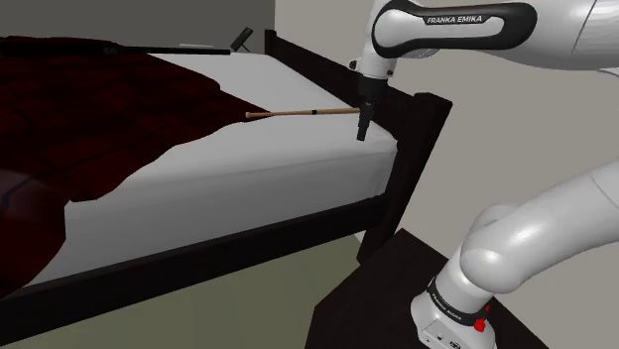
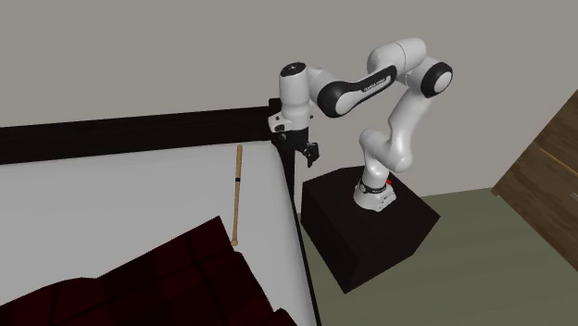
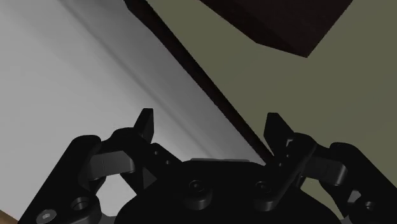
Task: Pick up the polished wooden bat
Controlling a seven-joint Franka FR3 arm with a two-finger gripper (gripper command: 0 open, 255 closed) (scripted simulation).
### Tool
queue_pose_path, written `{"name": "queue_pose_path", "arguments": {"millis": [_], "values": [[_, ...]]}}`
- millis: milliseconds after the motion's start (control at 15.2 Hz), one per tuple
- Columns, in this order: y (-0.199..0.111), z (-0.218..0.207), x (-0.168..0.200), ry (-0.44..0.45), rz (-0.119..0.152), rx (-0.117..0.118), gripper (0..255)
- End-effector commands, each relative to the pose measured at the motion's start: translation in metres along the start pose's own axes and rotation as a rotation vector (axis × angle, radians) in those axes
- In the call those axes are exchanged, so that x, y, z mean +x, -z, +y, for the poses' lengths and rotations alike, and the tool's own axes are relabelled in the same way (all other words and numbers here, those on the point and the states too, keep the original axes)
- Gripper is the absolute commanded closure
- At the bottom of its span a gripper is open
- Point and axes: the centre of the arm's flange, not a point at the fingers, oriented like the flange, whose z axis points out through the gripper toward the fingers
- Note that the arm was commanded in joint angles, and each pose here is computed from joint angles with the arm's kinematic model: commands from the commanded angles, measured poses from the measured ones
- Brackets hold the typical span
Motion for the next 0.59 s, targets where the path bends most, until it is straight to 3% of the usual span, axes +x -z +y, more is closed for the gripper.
{"name": "queue_pose_path", "arguments": {"millis": [0, 528], "values": [[0.004, 0.018, 0.017, 0.080, -0.003, -0.009, 0], [0.020, 0.074, 0.100, 0.378, -0.008, -0.043, 0]]}}
